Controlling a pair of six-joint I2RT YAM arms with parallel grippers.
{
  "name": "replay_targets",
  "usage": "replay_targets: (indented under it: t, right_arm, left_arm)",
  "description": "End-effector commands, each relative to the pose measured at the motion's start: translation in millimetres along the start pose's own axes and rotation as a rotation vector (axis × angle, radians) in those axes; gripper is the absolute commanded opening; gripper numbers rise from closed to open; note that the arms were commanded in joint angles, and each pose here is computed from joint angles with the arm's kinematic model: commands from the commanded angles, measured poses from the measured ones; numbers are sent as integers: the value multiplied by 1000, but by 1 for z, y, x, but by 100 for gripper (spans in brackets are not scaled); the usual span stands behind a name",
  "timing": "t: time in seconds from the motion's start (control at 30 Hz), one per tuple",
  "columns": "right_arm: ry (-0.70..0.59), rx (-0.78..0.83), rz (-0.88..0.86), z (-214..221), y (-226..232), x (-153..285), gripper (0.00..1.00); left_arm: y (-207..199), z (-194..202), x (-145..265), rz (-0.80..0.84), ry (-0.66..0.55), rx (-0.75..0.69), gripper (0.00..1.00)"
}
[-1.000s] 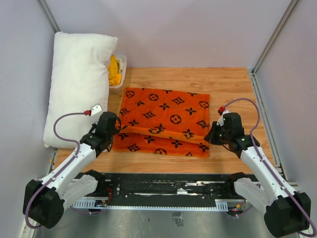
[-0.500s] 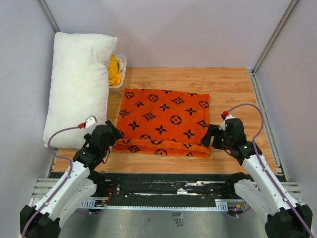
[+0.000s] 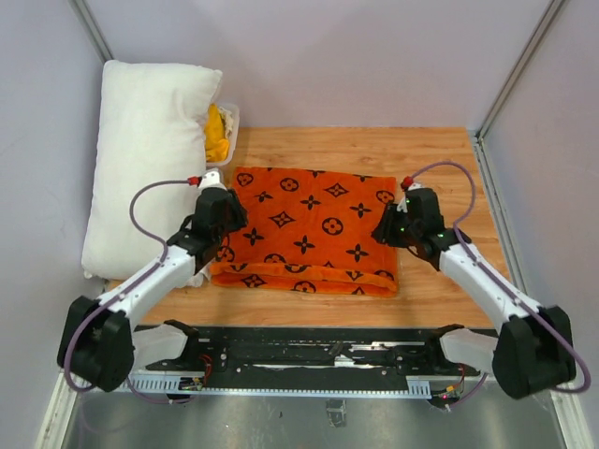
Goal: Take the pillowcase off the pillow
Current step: Fold the pillowcase at the center of the board.
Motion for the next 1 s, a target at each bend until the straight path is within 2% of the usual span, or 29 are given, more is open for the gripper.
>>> replay_targets:
  t: [0.0, 0.2, 0.33, 0.47, 0.7, 0.8, 0.9, 0.97]
  right_arm:
    - [141, 116, -20, 29, 20, -25, 39]
    - [312, 233, -60, 86, 45, -37, 38]
    - [345, 283, -81, 108, 53, -26, 39]
    - [367, 301, -109, 120, 58, -15, 40]
    - [447, 311, -104, 145, 46, 0, 41]
    - [452, 311, -103, 147, 43, 5, 45]
    - [375, 309, -119, 121, 53, 1, 56]
    - [288, 263, -151, 87, 64, -7, 61]
  left_arm:
    - [3, 33, -20, -12, 100, -81, 40]
    - [13, 101, -12, -62, 250, -150, 33]
    - [7, 138, 8, -52, 318, -172, 32]
    - [-2, 158, 23, -35, 357, -199, 29]
    - [12, 174, 44, -68, 410, -200, 28]
    - [13, 179, 53, -39, 434, -166, 28]
    - [-1, 164, 57, 22, 397, -136, 30]
    - [-18, 134, 52, 53, 296, -146, 39]
Point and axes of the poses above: each gripper's point midway between its finger pads, its own x axis back along the fingers, its own y axis along the line the jaws close on, z = x × y, the point moved 2 cm from there along x, back along the fingers, and after that the axes turned 2 degrees about x, right-handed, at the moved point
